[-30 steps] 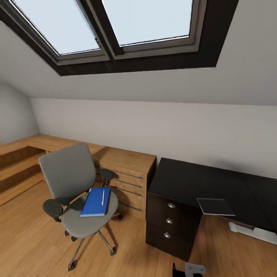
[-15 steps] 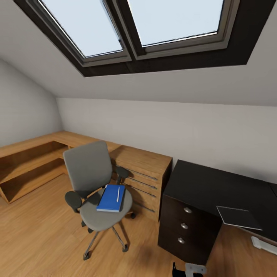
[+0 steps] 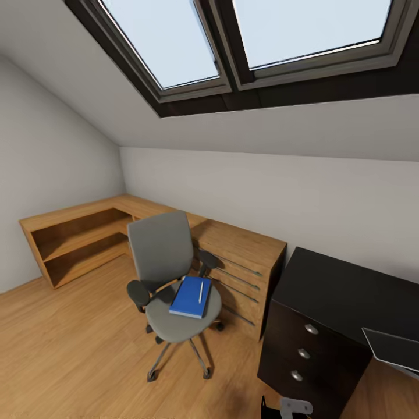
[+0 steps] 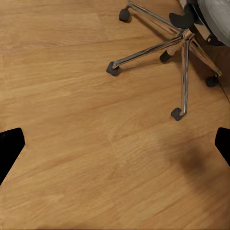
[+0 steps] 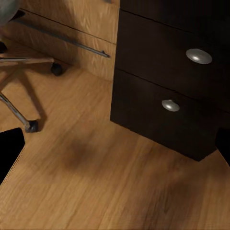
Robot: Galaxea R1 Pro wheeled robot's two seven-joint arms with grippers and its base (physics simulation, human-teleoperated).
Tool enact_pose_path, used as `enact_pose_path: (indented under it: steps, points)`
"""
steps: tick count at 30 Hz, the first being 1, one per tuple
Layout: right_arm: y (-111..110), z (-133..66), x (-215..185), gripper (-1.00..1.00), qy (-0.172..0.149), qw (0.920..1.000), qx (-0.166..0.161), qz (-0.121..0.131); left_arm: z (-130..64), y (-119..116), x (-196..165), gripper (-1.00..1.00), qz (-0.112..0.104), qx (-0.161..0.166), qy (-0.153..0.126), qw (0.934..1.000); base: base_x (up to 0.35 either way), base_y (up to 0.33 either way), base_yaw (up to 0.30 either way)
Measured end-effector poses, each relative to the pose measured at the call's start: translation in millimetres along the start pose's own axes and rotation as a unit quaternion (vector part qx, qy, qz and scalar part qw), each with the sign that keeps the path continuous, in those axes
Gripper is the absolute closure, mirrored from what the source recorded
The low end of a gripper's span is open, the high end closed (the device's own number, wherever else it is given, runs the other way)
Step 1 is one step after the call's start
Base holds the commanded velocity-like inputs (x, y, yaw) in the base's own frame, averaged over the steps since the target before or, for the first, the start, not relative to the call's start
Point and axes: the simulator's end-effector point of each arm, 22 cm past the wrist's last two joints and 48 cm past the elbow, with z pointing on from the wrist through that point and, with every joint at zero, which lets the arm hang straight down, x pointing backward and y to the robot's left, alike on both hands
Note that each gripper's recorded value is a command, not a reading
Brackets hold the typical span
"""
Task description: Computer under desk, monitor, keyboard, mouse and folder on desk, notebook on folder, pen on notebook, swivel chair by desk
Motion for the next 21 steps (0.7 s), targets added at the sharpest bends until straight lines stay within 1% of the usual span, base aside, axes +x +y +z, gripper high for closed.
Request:
enact_pose_path:
  steps: [1,3,6,9,15,21]
  points:
    - [0,0.0,0,-1.00,0.000,1.0000,0.000,0.000,-0.2,1,-3,-1.00,0.001,-0.001,-0.007,1.0000,0.000,0.000,0.286]
    - [0,0.0,0,-1.00,-0.001,1.0000,0.000,0.000,-1.3,5,-2,-1.00,0.007,-0.005,-0.008,0.9999,0.000,0.000,0.286]
    - [0,0.0,0,-1.00,-0.001,1.0000,0.000,0.000,-4.6,17,6,-1.00,0.026,-0.013,0.001,0.9996,0.000,0.000,0.286]
    - [0,0.0,0,-1.00,-0.001,1.0000,0.000,0.000,-6.0,21,9,-1.00,0.036,-0.015,0.005,0.9992,0.000,0.000,0.286]
    - [0,0.0,0,-1.00,-0.001,1.0000,0.000,0.000,-6.8,25,10,-1.00,0.044,-0.017,0.007,0.9989,0.000,0.000,0.286]
    - [0,0.0,0,-1.00,-0.001,1.0000,-0.001,-0.001,-7.0,25,10,-1.00,0.046,-0.016,0.008,0.9988,0.000,0.000,0.286]
